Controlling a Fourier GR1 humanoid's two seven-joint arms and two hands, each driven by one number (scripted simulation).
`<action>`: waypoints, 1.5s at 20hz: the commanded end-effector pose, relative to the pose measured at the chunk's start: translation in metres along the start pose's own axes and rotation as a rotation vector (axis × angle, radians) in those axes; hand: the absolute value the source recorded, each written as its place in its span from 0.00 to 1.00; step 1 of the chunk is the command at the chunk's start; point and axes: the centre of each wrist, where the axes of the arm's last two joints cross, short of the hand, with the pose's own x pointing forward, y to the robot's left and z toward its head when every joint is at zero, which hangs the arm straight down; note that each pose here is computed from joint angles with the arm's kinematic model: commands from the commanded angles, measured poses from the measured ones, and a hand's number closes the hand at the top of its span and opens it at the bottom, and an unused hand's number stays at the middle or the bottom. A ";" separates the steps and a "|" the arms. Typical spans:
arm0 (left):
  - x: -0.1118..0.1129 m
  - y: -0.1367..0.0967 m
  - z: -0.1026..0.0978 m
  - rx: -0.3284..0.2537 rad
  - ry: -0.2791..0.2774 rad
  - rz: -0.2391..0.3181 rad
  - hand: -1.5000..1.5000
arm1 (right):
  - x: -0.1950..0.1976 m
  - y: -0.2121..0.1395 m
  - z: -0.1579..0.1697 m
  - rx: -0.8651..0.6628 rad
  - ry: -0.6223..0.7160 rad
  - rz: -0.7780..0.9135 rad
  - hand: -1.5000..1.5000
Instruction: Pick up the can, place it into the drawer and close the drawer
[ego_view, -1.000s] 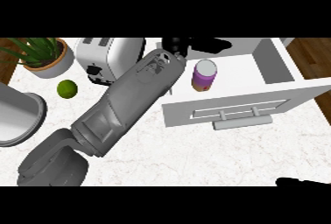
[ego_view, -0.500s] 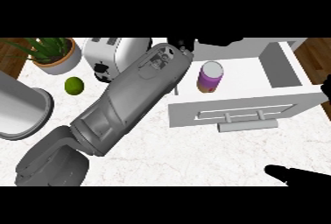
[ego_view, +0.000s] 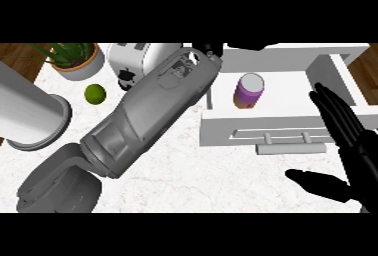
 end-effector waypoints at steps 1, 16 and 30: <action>0.000 -0.002 0.004 0.006 0.003 -0.001 0.00 | 0.004 0.026 -0.015 0.053 0.019 0.122 0.00; 0.004 0.061 -0.005 0.004 0.029 -0.017 0.00 | -0.073 0.115 -0.040 0.019 0.156 0.217 0.00; 0.010 0.123 0.003 0.003 0.043 -0.028 0.00 | -0.092 0.146 -0.089 -0.069 0.167 0.348 0.00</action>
